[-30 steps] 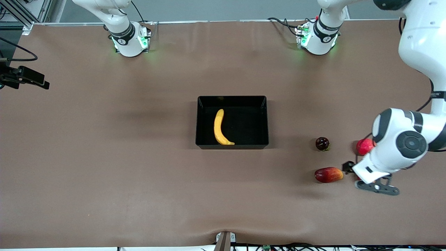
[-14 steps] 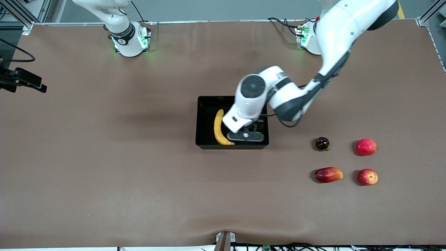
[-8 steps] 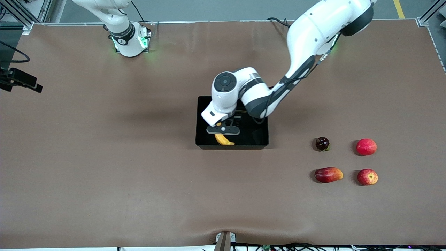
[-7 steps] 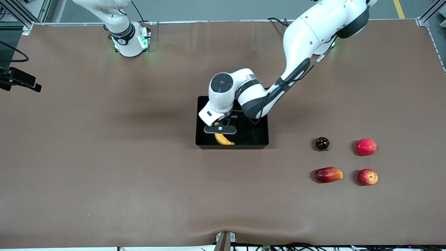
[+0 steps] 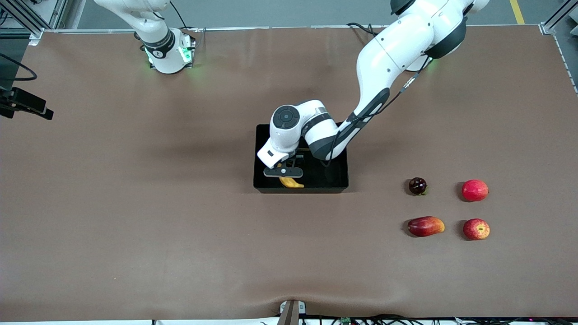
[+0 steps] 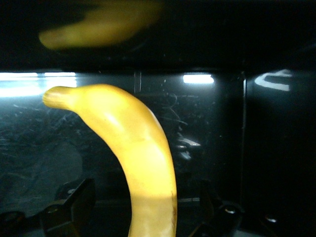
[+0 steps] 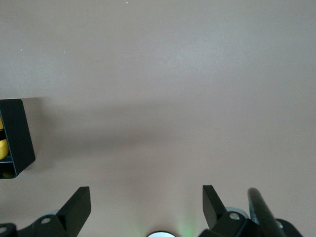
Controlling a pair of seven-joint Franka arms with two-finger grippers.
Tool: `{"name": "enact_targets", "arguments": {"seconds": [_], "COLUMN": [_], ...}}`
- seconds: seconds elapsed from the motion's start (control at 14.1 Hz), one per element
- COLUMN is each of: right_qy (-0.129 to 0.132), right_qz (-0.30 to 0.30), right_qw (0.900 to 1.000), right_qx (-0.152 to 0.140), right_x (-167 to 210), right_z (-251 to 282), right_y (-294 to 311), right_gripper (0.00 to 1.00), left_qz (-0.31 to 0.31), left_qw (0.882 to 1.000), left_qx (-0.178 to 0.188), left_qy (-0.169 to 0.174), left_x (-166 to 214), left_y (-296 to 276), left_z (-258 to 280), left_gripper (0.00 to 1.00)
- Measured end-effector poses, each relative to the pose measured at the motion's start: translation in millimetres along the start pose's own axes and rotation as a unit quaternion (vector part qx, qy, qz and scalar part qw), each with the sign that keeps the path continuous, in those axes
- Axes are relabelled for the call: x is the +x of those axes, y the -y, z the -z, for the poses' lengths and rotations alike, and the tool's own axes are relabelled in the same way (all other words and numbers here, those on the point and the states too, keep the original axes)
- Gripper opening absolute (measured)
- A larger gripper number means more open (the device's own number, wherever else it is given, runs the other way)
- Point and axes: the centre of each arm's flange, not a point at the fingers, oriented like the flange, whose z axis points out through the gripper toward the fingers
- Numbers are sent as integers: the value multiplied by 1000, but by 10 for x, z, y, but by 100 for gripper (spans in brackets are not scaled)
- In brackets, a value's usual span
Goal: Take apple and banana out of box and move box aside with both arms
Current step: 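Close the left gripper on the yellow banana's stem end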
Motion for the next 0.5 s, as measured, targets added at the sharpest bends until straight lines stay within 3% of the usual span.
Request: {"name": "enact_targets", "arguments": {"seconds": [0.07, 0.28, 0.5], "right_qy": [1, 0, 3], "right_qz": [0, -1, -3], "right_qw": [1000, 1000, 1000], "right_qx": [0, 0, 0], "right_x": [4, 8, 13], "right_z": [-10, -9, -40], "right_y": [-2, -6, -39], "right_gripper": [100, 100, 100], "left_qz": [-1, 0, -12], "left_qw": [1000, 1000, 1000], "left_qx": [0, 1, 25], "left_qy": [0, -5, -11], "left_x": [-17, 39, 157], "left_y": [-13, -22, 25], "left_z": [-10, 63, 362], "left_gripper": [79, 38, 36]}}
